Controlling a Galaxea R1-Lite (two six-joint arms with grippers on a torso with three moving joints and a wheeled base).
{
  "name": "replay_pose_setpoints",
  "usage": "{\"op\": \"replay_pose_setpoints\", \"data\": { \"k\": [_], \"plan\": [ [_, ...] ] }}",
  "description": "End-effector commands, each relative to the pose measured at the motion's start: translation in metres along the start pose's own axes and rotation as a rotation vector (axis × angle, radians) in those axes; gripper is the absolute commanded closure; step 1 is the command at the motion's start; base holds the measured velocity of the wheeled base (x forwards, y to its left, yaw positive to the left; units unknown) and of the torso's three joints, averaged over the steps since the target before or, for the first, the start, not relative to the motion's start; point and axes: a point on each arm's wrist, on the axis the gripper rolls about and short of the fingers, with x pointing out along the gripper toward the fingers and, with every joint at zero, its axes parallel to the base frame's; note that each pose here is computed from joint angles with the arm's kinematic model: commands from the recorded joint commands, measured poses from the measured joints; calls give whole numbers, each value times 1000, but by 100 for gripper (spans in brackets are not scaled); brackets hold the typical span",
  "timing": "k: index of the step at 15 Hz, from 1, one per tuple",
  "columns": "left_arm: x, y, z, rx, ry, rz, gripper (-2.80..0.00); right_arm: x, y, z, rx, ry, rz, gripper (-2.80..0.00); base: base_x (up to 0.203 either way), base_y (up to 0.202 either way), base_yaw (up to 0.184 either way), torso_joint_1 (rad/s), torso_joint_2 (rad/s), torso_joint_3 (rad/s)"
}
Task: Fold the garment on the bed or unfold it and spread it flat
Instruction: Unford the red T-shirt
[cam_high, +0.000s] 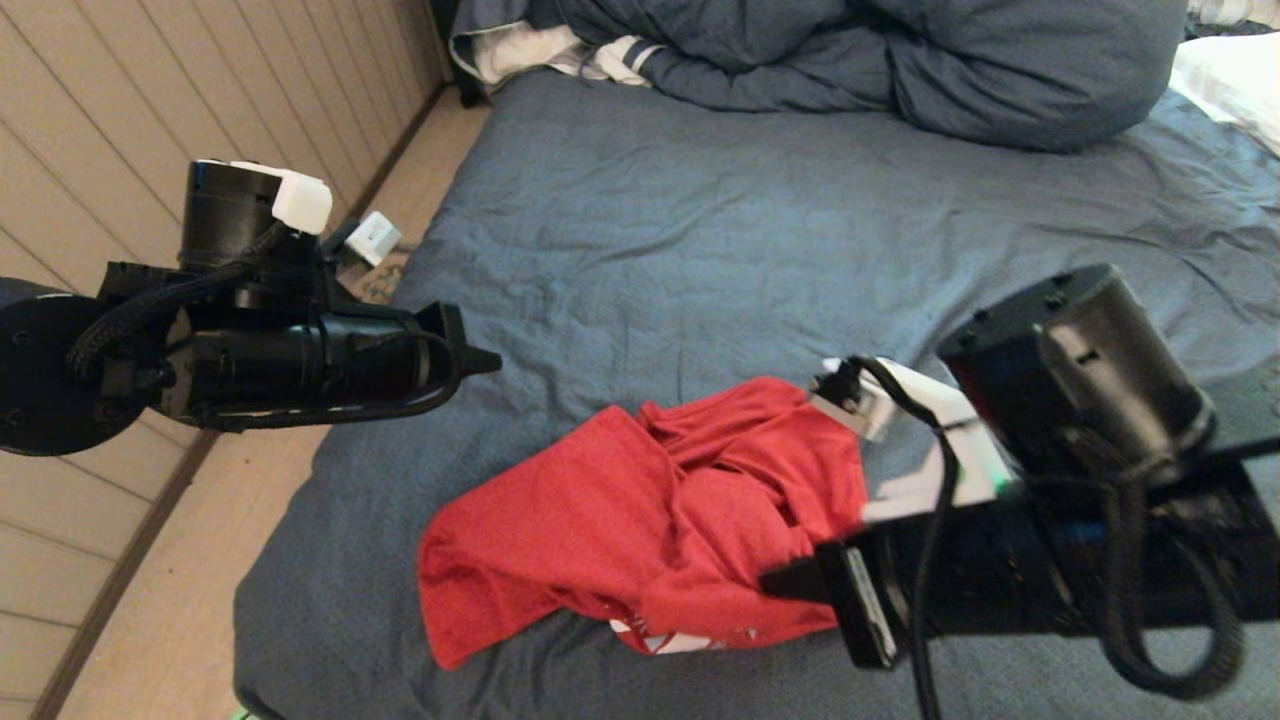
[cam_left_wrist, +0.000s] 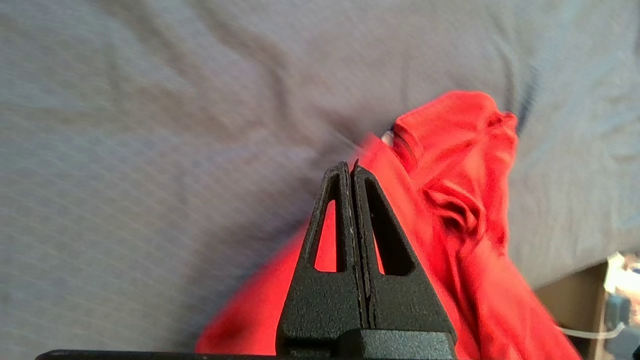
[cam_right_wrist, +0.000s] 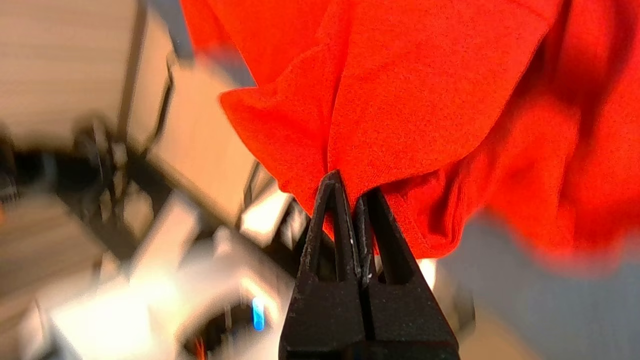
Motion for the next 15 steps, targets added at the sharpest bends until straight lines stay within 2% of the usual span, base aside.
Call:
{"op": "replay_pose_setpoints", "data": {
  "k": [1,4,8,9,12,15],
  "plan": [
    [-5,-6,-1,5,-6,-17,0,-38,-7,-40,-5,5,15,0,0,0,0,0,0,0],
    [-5,-9,-5,12,7,-26,0,-37,-19,-72,3,105,-21,0,0,0,0,0,0,0],
    [-2,-10,-9,16,21,-29,0,-27,-29,-96,4,194,-56,0,0,0,0,0,0,0],
    [0,-10,-9,15,24,-28,0,-27,-30,-98,1,199,-58,-280,0,0,0,0,0,0],
    [1,-9,-10,16,29,-25,0,-32,-30,-97,-5,175,-51,-280,0,0,0,0,0,0],
    [1,-9,-9,17,26,-26,0,-46,-25,-79,-19,72,-29,-280,0,0,0,0,0,0]
  ]
}}
